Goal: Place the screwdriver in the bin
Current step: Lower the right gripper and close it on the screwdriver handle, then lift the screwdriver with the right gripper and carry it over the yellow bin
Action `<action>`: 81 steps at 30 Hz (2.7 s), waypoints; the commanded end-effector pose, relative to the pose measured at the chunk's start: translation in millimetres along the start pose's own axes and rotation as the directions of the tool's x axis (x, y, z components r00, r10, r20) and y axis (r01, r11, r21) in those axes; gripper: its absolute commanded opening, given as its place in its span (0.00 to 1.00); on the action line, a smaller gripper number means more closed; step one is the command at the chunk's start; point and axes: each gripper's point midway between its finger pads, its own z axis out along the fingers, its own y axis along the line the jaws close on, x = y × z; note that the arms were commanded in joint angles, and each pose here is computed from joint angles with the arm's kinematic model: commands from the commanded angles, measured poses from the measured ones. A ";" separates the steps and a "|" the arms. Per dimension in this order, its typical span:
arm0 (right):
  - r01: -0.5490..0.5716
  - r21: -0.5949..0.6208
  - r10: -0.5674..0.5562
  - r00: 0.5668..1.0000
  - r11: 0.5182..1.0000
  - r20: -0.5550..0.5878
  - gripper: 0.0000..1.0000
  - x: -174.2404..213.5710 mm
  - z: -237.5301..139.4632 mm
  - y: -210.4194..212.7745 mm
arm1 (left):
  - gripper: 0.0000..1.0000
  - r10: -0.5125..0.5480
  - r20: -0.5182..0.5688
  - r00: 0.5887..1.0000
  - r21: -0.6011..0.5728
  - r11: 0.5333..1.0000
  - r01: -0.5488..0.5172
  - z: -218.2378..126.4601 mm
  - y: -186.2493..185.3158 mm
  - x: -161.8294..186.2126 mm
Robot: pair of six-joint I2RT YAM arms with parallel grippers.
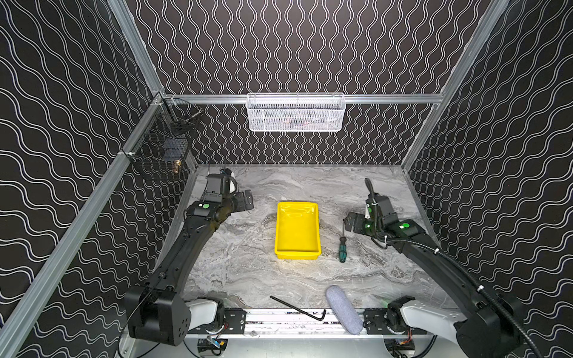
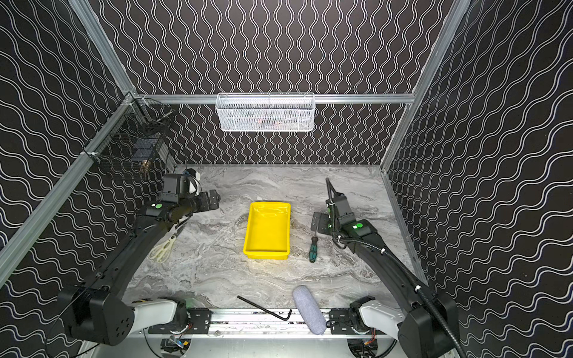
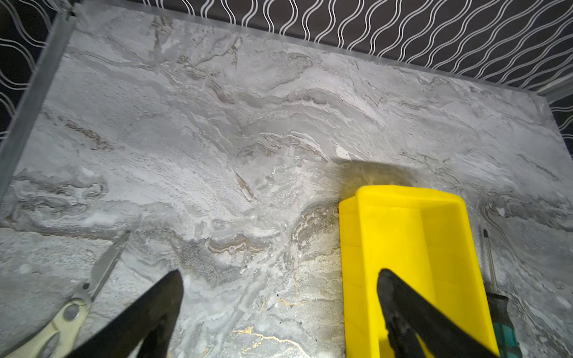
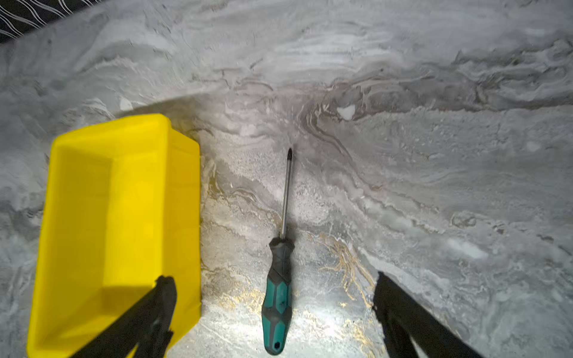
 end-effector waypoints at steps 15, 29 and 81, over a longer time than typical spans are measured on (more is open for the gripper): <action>0.076 0.150 -0.038 0.971 0.986 -0.236 0.90 69.9 61.0 -1.8 | 0.99 0.012 -0.058 0.998 0.120 0.993 -0.005 5.3 -24.3 5.3; 0.078 0.132 -0.036 0.955 0.988 -0.293 0.74 90.5 82.6 0.3 | 0.99 0.012 -0.060 0.998 0.115 0.993 -0.005 5.1 -23.5 6.1; 0.182 0.120 -0.151 0.962 0.976 -0.226 0.11 45.7 49.0 12.7 | 0.99 0.008 -0.071 0.997 0.123 0.992 0.001 7.7 -24.8 7.7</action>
